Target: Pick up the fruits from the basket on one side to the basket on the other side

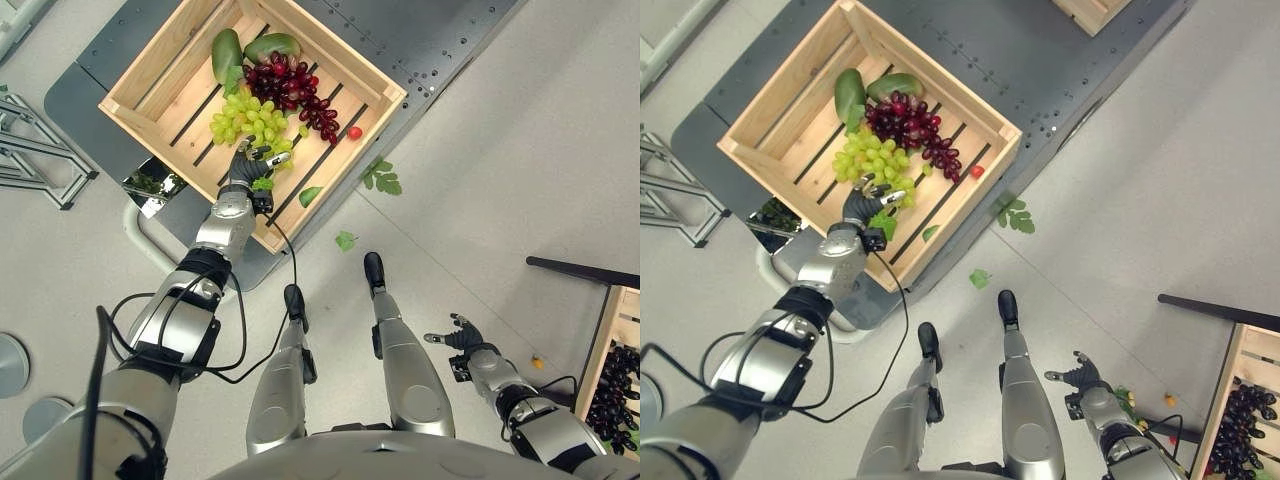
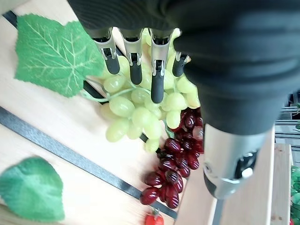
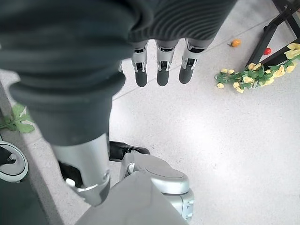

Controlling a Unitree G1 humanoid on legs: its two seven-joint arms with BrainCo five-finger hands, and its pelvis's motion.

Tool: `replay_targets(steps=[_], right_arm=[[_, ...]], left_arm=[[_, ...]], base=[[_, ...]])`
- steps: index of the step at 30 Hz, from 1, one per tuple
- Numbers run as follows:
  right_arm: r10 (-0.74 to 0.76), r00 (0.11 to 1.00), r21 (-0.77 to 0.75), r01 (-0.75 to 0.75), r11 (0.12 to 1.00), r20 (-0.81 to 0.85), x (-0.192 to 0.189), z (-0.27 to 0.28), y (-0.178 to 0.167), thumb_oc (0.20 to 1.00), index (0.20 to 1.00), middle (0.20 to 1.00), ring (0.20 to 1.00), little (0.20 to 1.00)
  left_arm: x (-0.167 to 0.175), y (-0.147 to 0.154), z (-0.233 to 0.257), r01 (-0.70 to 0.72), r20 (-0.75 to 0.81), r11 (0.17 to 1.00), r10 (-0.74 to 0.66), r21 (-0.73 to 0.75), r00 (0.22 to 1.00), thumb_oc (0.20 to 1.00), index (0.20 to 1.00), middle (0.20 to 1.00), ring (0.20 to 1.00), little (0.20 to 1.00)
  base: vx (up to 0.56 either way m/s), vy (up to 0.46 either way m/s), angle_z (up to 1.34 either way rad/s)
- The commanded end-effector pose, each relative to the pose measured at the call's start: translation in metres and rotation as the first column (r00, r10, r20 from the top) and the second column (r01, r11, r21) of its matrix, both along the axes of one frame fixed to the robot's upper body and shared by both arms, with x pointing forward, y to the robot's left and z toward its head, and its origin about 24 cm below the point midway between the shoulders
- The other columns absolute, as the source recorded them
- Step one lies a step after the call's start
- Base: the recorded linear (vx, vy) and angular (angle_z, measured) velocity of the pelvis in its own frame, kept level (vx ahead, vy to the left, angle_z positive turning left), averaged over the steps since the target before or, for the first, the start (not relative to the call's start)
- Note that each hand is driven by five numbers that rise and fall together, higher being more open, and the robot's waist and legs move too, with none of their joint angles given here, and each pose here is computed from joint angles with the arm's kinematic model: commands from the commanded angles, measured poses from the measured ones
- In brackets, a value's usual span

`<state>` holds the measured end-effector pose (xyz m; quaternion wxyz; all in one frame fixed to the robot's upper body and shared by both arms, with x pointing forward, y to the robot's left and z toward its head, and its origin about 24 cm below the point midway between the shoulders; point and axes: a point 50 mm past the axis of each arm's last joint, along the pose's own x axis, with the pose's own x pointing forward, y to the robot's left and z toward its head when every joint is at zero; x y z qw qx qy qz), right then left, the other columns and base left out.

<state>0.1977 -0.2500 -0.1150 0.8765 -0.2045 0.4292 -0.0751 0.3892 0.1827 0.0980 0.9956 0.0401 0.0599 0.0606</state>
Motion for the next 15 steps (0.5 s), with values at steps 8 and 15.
replay_targets(steps=[8, 15], right_arm=[[-0.024, 1.0, 0.011, 0.025, 1.0, -0.011, -0.007, -0.004, -0.001, 1.0, 1.0, 1.0, 1.0, 1.0], [-0.015, 1.0, 0.013, 0.015, 1.0, -0.008, -0.006, -0.004, 0.001, 1.0, 1.0, 1.0, 1.0, 1.0]], left_arm=[[-0.001, 0.049, 0.007, -0.135, -0.008, 0.985, 0.136, 0.105, 0.991, 1.0, 1.0, 1.0, 1.0, 1.0], [0.003, 0.057, 0.018, -0.139, 0.001, 0.968, 0.142, 0.208, 0.99, 1.0, 1.0, 1.0, 1.0, 1.0]], base=[[0.0, 0.0, 0.0], [0.0, 0.0, 0.0]])
